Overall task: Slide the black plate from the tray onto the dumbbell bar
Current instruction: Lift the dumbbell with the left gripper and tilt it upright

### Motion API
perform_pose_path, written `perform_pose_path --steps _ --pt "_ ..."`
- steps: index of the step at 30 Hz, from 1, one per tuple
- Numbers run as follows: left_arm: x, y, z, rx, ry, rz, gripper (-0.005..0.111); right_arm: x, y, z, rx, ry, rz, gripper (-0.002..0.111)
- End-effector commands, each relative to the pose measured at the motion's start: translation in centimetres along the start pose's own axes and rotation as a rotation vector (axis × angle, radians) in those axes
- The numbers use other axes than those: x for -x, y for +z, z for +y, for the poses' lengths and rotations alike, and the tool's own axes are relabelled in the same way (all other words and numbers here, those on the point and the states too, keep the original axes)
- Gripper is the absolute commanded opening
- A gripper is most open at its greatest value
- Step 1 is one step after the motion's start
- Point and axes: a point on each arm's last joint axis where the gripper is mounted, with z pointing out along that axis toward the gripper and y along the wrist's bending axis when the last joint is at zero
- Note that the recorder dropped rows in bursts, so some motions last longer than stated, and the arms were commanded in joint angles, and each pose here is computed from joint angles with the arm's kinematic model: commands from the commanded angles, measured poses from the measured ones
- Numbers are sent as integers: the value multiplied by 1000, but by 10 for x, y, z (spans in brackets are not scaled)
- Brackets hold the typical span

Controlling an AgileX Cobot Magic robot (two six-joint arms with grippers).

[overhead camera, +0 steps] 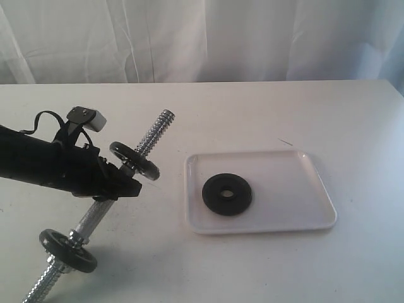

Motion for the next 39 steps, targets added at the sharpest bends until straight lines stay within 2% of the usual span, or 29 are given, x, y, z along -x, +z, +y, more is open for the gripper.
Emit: perform_pose_path --steps 1,18,22,25,30,39 --pt "23 -14 -20 -118 -3 -122 0 0 0 -1 -9 -3 -15 0" --pt "19 -14 -30 -218 78 -98 0 0 0 -1 -9 -3 -15 0" --pt "19 -14 -33 -242 85 -91 0 5 0 -1 -8 -6 -69 0" --pt "16 -14 -34 -248 77 -88 0 12 -1 0 -1 42 -144 0" --pt "7 -20 -35 -168 59 -89 0 22 -3 0 15 129 -258 0" --pt "1 -40 -51 -142 75 -145 0 23 -3 0 42 313 -275 0"
